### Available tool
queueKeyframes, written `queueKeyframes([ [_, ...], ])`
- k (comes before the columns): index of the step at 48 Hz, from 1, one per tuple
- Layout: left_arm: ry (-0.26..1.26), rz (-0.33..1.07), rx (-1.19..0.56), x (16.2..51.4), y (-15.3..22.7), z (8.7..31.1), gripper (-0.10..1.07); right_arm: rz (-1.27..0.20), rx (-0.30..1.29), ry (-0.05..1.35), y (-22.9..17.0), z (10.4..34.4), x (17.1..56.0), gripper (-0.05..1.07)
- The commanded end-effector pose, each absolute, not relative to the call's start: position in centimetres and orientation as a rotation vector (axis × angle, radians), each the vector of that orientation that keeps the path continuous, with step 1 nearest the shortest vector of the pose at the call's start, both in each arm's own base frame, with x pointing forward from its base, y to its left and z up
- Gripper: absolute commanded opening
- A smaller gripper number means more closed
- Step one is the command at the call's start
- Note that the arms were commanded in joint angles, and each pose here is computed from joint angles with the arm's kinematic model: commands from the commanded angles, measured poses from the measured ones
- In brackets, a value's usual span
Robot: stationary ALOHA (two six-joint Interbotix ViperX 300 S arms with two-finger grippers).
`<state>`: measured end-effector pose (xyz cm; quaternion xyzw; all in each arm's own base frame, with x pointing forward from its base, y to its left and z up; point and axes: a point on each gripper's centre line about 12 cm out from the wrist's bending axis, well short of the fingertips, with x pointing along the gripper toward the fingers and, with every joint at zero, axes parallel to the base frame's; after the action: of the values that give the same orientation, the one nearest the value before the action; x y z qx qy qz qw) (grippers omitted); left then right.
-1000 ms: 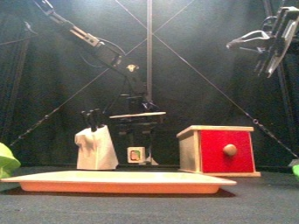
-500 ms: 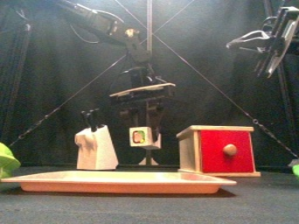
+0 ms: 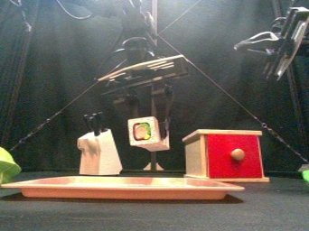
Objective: Put sushi roll on plate
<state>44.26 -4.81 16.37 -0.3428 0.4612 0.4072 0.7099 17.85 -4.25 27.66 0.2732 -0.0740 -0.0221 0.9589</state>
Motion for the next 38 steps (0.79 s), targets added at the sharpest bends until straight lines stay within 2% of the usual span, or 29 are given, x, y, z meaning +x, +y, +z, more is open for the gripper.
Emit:
queueKeyframes([
  [1, 0.978, 0.920, -0.791, 44.2, -6.0, 16.8, 0.66, -0.036, 0.552, -0.157, -4.2, 28.0, 18.0, 0.47],
  [15, 0.952, 0.978, -0.891, 43.2, -9.0, 15.8, 0.66, -0.036, 0.552, -0.157, -4.2, 28.0, 18.0, 0.47],
  [38, 0.914, 1.066, -0.935, 42.5, -9.8, 13.8, 0.67, -0.037, 0.552, -0.156, -4.3, 28.0, 18.0, 0.47],
])
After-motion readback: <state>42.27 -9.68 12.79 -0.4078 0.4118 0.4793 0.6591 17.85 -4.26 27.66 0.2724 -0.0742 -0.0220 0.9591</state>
